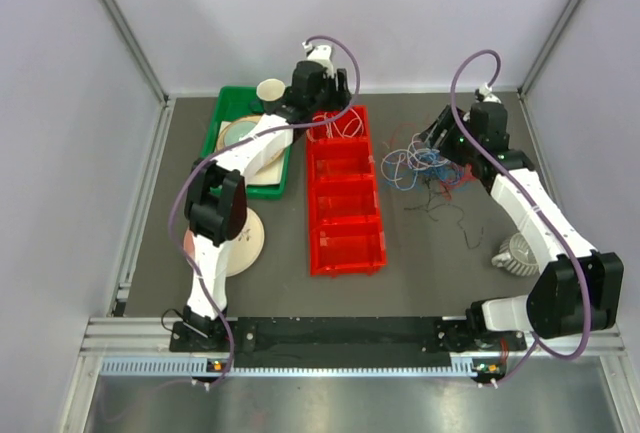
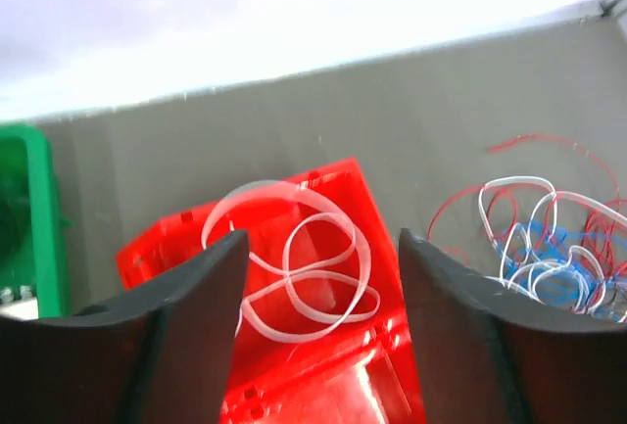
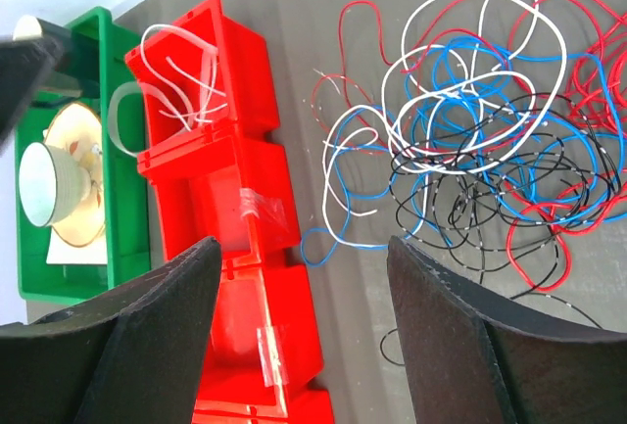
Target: Untangle the cables
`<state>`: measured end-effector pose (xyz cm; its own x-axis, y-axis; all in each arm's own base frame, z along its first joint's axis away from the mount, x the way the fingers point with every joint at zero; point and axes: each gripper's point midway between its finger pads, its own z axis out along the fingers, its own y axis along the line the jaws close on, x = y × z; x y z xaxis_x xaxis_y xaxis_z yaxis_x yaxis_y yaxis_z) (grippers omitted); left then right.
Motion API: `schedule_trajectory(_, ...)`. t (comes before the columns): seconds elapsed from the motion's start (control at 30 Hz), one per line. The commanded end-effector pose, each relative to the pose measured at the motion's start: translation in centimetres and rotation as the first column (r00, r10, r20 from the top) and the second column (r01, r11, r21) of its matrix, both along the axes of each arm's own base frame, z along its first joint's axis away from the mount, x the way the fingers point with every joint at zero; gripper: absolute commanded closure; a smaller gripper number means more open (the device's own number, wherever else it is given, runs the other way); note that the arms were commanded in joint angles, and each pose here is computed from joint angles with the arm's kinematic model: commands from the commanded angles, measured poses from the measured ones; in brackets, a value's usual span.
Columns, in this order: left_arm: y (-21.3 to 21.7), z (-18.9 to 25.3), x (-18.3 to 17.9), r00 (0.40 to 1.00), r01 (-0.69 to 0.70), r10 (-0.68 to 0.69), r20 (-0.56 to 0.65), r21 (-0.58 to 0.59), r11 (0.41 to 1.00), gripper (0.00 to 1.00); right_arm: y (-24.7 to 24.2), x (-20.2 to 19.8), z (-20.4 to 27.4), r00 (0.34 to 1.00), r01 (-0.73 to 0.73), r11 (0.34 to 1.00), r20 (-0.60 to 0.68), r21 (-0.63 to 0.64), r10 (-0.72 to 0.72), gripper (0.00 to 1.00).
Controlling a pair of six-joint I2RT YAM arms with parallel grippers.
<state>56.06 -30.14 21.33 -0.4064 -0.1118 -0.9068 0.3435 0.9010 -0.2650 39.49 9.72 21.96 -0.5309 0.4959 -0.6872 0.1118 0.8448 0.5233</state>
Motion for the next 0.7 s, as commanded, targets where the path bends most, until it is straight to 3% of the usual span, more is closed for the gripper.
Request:
schedule_trajectory(0.0, -0.1, 1.0, 2.0, 0.998, -0.018, 0.017, 0.054, 0.019, 1.0, 0.27, -0.5, 0.1, 1.2, 0.999, 0.008, 1.0, 0.05, -0.011, -0.007, 0.32)
schedule_trajectory(0.13, 0.4, -0.6, 3.3, 0.999, -0.035, 0.032, 0.042, 0.054, 0.998, 0.25, -0.3, 0.0, 0.6, 1.0, -0.003, 1.0, 0.031, -0.011, 0.003, 0.32)
schedule_trajectory(0.27, 1.4, -3.1, 3.7, 0.998, -0.059, 0.06, -0.006, 0.078, 0.995, 0.29, -0.3, 0.2, 0.0, 1.0, -0.006, 1.0, 0.019, -0.018, 0.006, 0.32)
schedule_trajectory(0.67, 5.7, -5.7, 0.5, 0.971, -0.196, 0.217, -0.098, 0.192, 0.962, 0.34, 0.5, 0.8, -0.9, 0.999, -0.036, 0.999, -0.015, 0.01, 0.036, 0.32)
